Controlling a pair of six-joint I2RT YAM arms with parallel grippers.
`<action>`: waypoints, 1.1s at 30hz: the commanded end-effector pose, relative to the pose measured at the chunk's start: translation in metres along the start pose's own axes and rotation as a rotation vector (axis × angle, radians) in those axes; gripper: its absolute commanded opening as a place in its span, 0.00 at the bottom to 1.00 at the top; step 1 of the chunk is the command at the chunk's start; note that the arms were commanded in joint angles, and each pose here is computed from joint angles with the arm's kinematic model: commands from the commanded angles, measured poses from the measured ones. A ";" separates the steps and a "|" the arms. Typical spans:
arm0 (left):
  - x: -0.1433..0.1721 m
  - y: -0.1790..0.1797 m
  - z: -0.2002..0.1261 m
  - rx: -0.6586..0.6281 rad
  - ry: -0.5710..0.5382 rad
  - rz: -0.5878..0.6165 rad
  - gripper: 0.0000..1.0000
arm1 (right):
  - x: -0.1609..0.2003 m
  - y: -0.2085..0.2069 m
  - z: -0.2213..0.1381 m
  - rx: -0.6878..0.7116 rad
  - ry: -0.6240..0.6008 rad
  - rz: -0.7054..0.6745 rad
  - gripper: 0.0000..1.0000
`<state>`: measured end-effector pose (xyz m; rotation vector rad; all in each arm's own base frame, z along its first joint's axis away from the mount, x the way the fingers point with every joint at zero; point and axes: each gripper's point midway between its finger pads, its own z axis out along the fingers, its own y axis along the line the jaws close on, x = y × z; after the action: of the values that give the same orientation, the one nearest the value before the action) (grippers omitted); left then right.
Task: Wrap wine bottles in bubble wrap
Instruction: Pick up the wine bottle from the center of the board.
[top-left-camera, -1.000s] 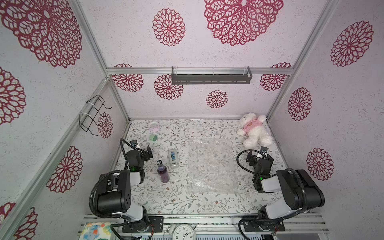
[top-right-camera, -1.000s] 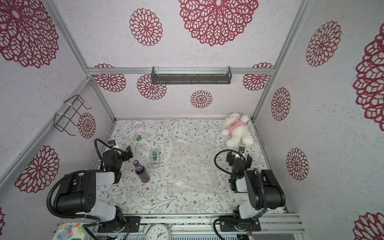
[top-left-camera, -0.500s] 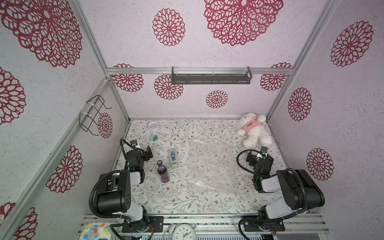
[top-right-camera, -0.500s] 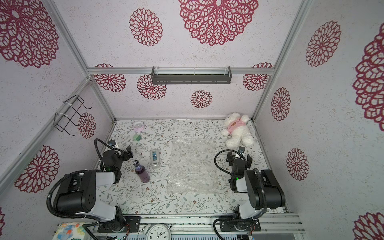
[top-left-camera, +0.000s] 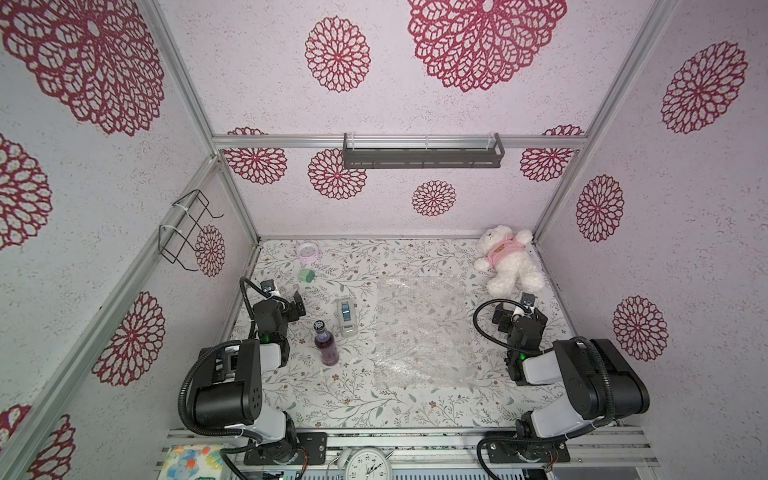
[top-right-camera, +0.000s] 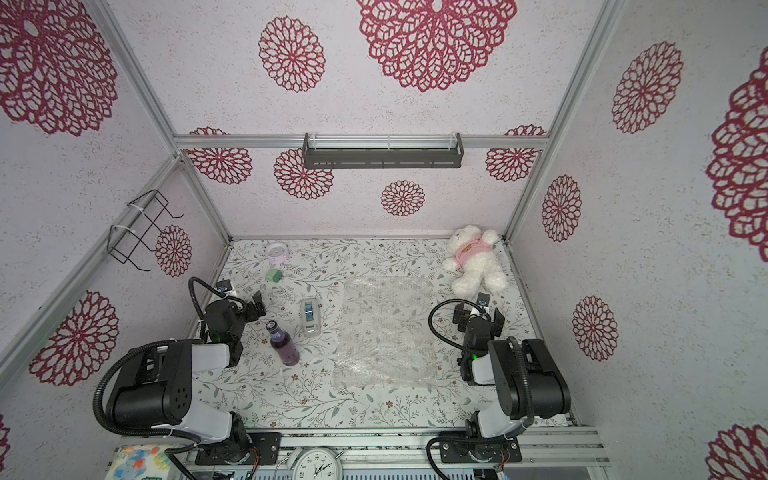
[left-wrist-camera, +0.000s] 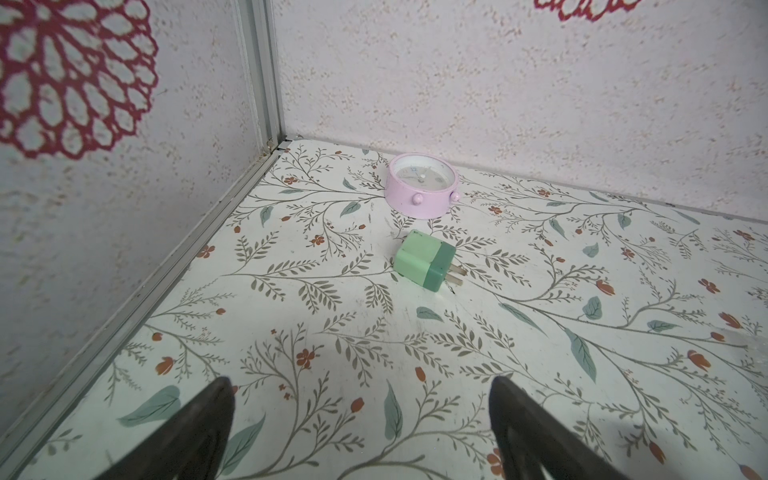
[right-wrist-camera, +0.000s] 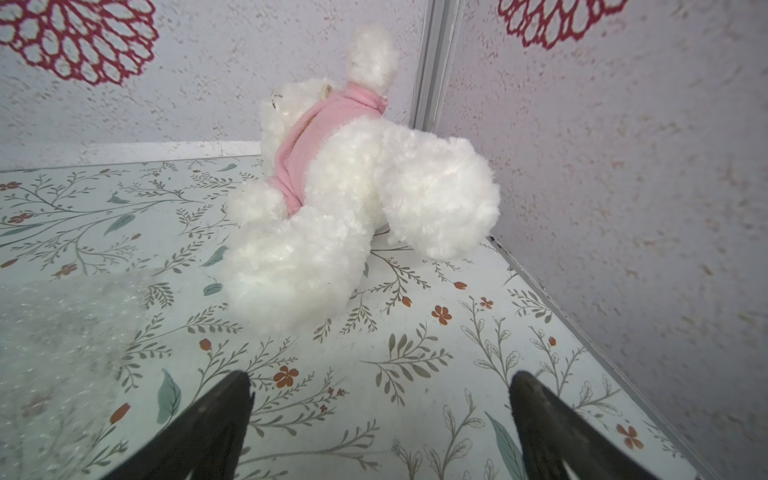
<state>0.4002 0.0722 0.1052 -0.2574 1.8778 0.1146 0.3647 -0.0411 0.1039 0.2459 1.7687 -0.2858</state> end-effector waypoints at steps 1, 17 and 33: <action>-0.013 0.001 0.001 -0.006 -0.035 0.010 0.97 | -0.014 -0.004 0.001 0.020 -0.045 0.038 0.99; -0.115 0.021 -0.055 -0.145 0.183 -0.131 0.97 | -0.091 0.058 -0.048 -0.268 0.004 0.046 0.94; -0.108 -0.017 -0.153 0.068 0.449 -0.363 1.00 | -0.059 0.347 -0.250 -1.146 0.012 -0.116 0.94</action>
<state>0.3037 0.0459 0.2827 -0.5219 2.1600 -0.1645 0.2634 0.3258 0.1641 -0.6564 1.8295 0.5451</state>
